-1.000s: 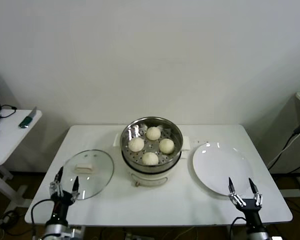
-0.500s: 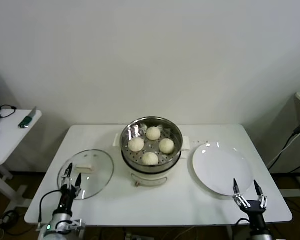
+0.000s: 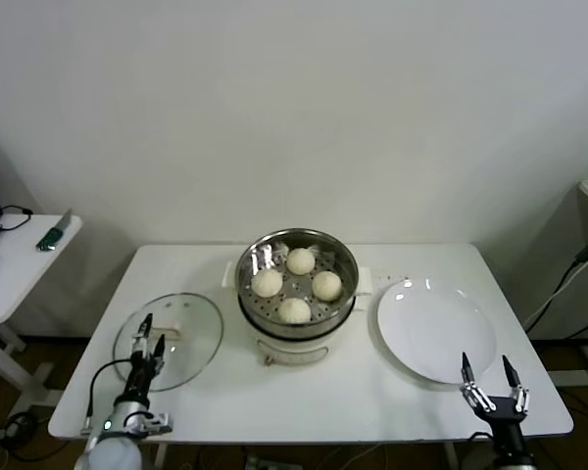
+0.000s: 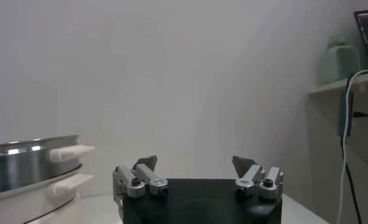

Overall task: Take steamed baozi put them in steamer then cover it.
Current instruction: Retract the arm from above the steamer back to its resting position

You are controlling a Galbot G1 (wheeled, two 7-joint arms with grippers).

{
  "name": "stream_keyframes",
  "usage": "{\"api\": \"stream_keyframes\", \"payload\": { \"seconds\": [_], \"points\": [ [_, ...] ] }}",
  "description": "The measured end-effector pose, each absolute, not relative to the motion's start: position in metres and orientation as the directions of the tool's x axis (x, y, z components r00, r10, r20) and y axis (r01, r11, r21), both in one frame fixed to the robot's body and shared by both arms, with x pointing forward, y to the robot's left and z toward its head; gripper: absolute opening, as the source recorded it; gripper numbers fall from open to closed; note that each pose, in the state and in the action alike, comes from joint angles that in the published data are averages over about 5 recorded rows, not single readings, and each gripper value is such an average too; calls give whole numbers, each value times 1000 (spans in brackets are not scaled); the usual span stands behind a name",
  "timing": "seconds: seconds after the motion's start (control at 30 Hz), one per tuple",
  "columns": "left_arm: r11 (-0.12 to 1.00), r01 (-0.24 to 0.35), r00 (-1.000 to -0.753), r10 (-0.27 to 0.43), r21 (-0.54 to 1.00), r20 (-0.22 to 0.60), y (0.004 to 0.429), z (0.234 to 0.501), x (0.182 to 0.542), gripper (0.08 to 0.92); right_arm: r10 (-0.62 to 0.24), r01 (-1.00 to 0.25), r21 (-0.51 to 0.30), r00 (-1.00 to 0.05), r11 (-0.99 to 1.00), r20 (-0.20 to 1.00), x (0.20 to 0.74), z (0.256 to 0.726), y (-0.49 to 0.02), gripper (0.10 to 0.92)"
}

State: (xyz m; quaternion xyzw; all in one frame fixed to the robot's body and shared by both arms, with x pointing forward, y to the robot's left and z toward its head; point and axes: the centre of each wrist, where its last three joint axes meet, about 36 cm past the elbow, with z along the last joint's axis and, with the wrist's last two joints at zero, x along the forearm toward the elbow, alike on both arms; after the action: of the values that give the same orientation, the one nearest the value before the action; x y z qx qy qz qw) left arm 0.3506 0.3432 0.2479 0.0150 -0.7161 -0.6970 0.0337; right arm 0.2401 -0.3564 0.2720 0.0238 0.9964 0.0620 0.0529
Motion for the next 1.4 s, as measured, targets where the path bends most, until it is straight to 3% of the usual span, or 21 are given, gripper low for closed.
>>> {"api": "stream_keyframes", "payload": {
  "seconds": [0.83, 0.93, 1.4],
  "points": [
    [2, 45, -996, -78, 999, 45, 354, 236, 378, 813, 63, 48, 142, -993, 989, -103, 230, 270, -348, 823],
    [6, 44, -996, -76, 999, 44, 352, 235, 379, 759, 65, 50, 145, -993, 988, -99, 228, 270, -348, 823],
    [6, 62, -994, -87, 998, 63, 359, 229, 381, 338, 63, 46, 154, -992, 987, -105, 222, 274, -344, 823]
  ]
}}
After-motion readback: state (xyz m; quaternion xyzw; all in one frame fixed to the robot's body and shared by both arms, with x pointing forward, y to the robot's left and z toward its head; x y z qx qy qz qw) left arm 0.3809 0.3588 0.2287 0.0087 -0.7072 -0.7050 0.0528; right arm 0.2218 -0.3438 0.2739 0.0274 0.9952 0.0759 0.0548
